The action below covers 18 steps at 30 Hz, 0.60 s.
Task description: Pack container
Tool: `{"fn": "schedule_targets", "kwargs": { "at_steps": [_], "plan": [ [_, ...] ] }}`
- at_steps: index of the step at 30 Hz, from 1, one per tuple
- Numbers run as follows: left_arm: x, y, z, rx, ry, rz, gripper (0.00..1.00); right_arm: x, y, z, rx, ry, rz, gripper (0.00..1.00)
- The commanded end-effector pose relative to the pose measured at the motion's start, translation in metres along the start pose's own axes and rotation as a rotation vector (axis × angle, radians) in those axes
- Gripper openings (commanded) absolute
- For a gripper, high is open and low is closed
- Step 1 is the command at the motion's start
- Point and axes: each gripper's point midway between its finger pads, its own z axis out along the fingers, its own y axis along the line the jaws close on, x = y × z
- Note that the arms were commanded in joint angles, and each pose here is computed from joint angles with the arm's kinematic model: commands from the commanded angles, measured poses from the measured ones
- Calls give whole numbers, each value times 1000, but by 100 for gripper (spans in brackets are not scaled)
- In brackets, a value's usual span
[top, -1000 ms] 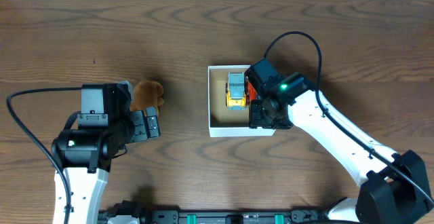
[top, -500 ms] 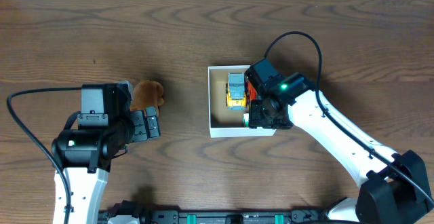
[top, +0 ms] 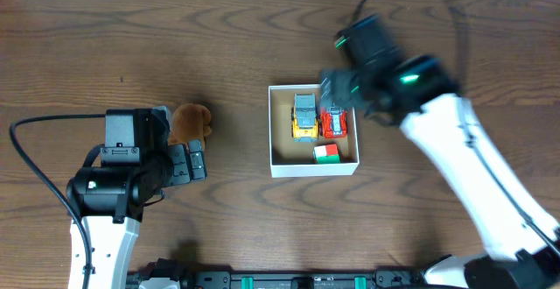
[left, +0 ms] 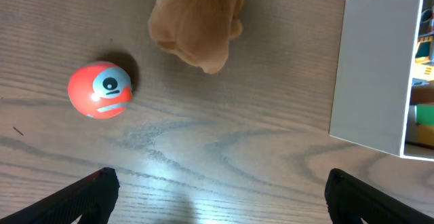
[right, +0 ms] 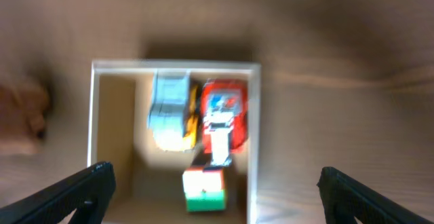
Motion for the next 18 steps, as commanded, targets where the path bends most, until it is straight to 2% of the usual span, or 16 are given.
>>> {"fn": "schedule_targets", "kwargs": {
  "at_steps": [1,6,10,14,18],
  "plan": [
    [2,-1,-1,8,9,-2,98,-29,-54,-32,78,-93,110,99],
    [1,9,-12,-59,7,9,98,-21,-143,-34,219,-28,331,99],
    [-2,26,-24,-142,-4,-49,98,-7,-191,-24,296,22,400,99],
    [-6,50,-31,-210,-24,-167,98,8,-216,-3,333,62,442,99],
    [-11,75,-24,-256,-7,-267,98,22,-221,28,319,85,419,99]
  ]
}}
